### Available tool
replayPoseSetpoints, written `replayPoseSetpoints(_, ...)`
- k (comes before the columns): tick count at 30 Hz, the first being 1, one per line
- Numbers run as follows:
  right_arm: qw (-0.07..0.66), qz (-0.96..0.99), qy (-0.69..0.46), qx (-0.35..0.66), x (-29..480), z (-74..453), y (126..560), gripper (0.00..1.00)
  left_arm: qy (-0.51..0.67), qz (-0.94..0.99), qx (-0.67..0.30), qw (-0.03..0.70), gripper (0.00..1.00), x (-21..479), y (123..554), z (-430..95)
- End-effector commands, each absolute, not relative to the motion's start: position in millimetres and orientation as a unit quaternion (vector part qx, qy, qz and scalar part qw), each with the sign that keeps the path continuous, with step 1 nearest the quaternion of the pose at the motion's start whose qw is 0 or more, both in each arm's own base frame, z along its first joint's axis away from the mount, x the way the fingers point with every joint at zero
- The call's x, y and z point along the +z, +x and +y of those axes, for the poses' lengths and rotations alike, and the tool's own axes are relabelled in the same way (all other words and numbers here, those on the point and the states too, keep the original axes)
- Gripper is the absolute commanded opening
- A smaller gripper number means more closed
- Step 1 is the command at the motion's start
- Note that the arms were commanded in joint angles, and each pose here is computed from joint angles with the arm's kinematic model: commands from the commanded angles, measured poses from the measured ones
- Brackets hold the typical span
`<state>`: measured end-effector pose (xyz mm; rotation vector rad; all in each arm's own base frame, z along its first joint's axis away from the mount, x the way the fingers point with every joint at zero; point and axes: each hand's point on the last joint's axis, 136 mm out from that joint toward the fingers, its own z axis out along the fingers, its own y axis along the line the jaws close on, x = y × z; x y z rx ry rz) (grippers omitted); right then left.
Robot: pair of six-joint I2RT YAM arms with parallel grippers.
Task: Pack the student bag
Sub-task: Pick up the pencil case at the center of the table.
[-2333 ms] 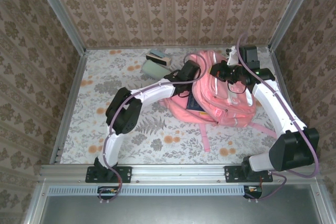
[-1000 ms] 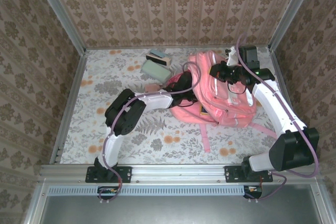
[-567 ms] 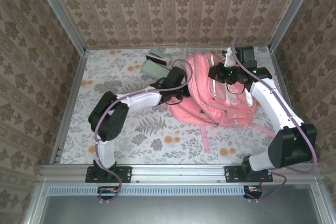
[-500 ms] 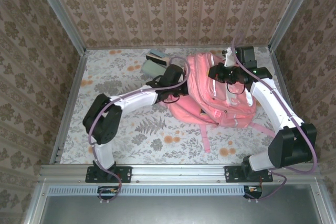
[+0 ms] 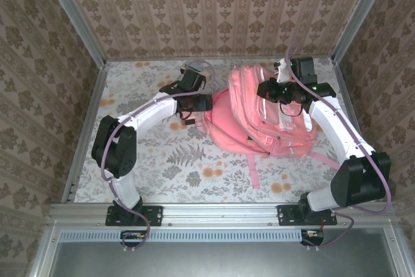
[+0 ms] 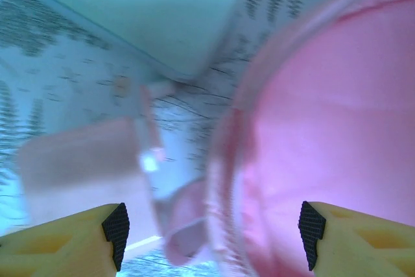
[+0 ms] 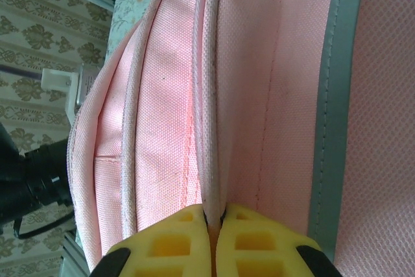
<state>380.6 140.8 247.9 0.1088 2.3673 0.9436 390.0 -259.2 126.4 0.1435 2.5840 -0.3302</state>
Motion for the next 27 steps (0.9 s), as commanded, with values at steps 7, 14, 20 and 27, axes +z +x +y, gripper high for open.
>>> replayPoseSetpoints(7, 0.308, 0.877, 0.022, 0.368, 262.5, 144.2, 383.2, 0.1, 0.052, 0.972, -0.005, 0.231, 0.74, 107.0, 406.9, -222.6)
replayPoseSetpoints(14, 0.304, 0.878, 0.024, 0.369, 258.9, 144.8, 384.6, 0.1, 0.038, 0.977, 0.039, 0.207, 0.74, 93.9, 405.8, -204.5)
replayPoseSetpoints(20, 0.301, 0.878, 0.025, 0.37, 257.8, 145.2, 386.5, 0.11, 0.03, 0.983, 0.021, 0.182, 0.78, 80.0, 396.3, -207.5)
replayPoseSetpoints(27, 0.3, 0.879, 0.027, 0.37, 255.7, 145.1, 387.0, 0.12, 0.022, 0.988, -0.002, 0.151, 0.8, 63.5, 380.8, -214.0)
